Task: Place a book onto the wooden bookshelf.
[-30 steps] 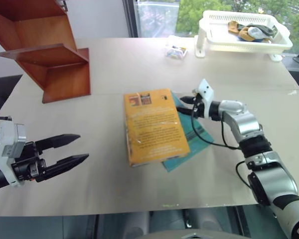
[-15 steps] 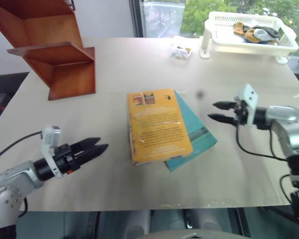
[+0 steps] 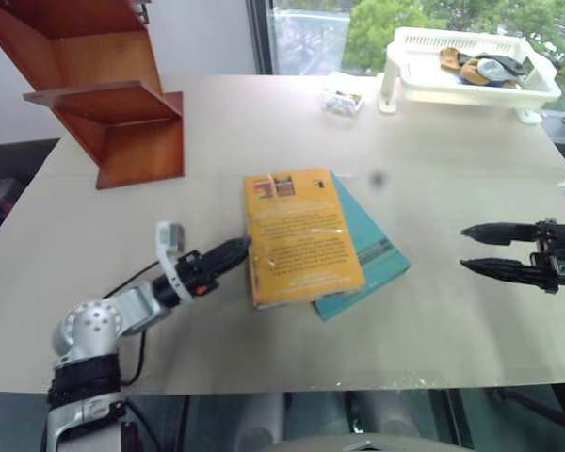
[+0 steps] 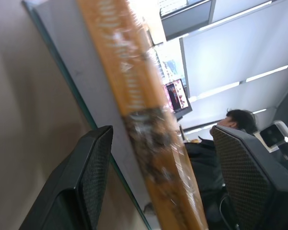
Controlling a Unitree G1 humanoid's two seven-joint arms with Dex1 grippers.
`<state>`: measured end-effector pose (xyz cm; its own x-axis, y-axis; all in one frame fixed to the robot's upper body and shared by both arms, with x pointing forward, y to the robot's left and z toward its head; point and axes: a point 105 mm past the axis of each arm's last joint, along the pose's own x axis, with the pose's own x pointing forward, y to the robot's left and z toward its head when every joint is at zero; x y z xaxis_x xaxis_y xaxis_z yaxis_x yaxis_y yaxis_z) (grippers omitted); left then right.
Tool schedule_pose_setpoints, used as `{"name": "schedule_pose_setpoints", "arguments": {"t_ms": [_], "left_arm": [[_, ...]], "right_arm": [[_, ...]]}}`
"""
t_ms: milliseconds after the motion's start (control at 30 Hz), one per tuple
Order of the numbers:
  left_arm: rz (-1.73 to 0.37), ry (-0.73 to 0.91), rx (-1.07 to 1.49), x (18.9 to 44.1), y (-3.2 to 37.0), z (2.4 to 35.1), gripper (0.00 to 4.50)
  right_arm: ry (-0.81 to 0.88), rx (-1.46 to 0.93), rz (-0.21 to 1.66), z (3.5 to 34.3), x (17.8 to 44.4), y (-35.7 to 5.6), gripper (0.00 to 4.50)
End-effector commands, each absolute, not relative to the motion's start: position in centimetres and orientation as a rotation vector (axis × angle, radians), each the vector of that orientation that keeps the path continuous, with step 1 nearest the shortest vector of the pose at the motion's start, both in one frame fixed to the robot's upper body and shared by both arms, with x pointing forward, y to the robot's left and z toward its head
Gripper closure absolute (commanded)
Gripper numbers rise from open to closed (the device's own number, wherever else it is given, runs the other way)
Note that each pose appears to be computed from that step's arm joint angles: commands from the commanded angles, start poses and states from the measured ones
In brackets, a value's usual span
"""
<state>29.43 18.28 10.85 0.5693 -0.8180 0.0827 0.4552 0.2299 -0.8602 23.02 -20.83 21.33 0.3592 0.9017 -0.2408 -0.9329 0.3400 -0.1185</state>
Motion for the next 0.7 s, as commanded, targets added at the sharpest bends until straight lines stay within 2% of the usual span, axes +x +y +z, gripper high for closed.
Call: {"name": "schedule_pose_setpoints", "arguments": {"t_ms": [33, 133, 200, 267, 367, 433, 600, 700], "left_arm": [[-0.928, 0.437, -1.026, 30.5, 17.9, 10.7, 1.02], [-0.990, 0.461, -1.054, 30.8, 17.2, 11.2, 1.02], [-0.999, 0.487, -1.063, 30.9, 17.1, 11.1, 1.43], [-1.010, 0.515, -1.056, 30.7, 17.2, 10.8, 2.05], [-1.022, 0.536, -1.042, 30.5, 17.2, 10.6, 3.41], [-1.029, 0.530, -1.038, 30.6, 17.3, 10.9, 3.99], [-1.031, 0.450, -0.937, 31.0, 17.7, 11.9, 4.13], [-1.053, 0.334, -0.800, 31.5, 17.6, 14.7, 4.13]], "right_arm": [[0.080, -0.287, 1.187, 22.6, 22.5, -20.7, 2.04], [0.062, -0.269, 1.190, 23.1, 21.9, -20.7, 2.04], [0.040, -0.265, 1.183, 23.4, 21.8, -20.8, 1.95], [0.018, -0.256, 1.185, 23.7, 21.8, -20.8, 1.95], [-0.023, -0.230, 1.203, 24.1, 21.6, -20.6, 1.95], [-0.022, -0.225, 1.208, 24.2, 21.6, -20.7, 1.95], [-0.031, -0.221, 1.215, 24.3, 21.9, -20.7, 1.95], [-0.063, -0.172, 1.222, 25.1, 22.3, -21.1, 1.95]]}}
